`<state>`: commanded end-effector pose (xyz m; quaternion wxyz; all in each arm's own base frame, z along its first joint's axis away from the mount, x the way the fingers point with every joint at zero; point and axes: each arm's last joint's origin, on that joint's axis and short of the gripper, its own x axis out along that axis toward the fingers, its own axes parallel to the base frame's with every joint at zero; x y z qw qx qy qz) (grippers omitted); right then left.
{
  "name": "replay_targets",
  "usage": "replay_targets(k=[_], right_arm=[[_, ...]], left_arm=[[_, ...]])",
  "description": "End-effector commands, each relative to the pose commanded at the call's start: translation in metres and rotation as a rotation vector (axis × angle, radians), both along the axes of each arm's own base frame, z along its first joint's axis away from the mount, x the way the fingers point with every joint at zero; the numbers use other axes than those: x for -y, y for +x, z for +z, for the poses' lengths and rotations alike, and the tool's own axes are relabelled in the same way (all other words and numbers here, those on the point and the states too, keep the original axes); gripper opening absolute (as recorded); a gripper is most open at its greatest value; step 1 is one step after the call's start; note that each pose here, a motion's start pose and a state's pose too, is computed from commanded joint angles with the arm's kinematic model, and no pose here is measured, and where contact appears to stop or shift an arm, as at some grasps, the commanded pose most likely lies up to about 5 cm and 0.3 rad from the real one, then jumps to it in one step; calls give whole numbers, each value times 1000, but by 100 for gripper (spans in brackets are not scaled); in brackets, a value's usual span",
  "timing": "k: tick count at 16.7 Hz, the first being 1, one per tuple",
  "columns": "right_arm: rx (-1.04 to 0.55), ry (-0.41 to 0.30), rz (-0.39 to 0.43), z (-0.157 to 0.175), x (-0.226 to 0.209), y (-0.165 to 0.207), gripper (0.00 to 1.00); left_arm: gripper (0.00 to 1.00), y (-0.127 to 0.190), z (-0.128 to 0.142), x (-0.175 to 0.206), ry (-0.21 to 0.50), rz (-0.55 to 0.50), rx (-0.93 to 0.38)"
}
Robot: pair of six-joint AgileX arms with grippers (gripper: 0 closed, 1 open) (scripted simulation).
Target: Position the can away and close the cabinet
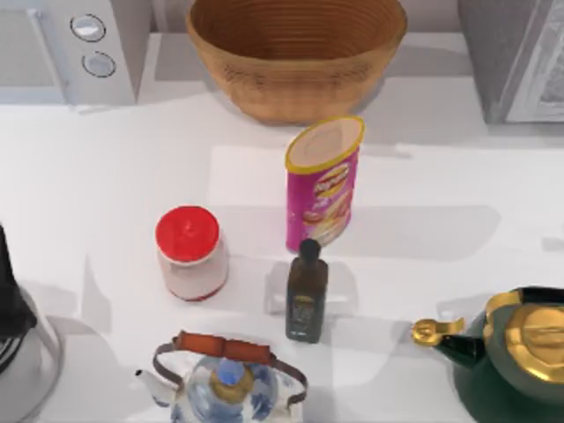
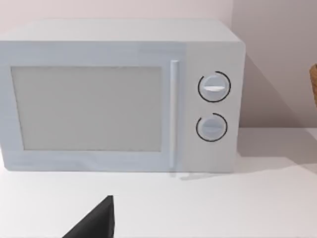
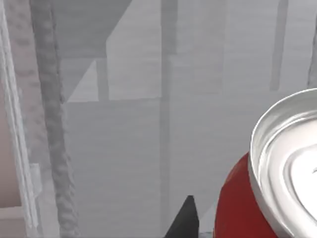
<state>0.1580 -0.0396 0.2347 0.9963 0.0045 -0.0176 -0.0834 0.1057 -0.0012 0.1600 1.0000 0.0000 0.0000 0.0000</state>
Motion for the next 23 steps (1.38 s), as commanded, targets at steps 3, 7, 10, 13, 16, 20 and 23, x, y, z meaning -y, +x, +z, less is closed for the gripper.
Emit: replay_targets(k=[3, 7, 10, 13, 16, 20, 23], right_arm=[[-7, 25, -26, -19, -7, -19, 0], [35, 25, -11, -34, -18, -40, 0], [35, 12, 75, -50, -30, -51, 0], [-29, -7, 159, -72, -38, -52, 0], [-35, -9, 167, -75, -38, -52, 0], [-43, -4, 162, -73, -38, -52, 0], [-85, 4, 147, -54, -38, -51, 0]], left_arm=[[100, 0, 0, 0, 0, 0, 0], [100, 0, 0, 0, 0, 0, 0], [100, 0, 0, 0, 0, 0, 0], [100, 0, 0, 0, 0, 0, 0], [100, 0, 0, 0, 0, 0, 0], [100, 0, 0, 0, 0, 0, 0], [100, 0, 0, 0, 0, 0, 0]])
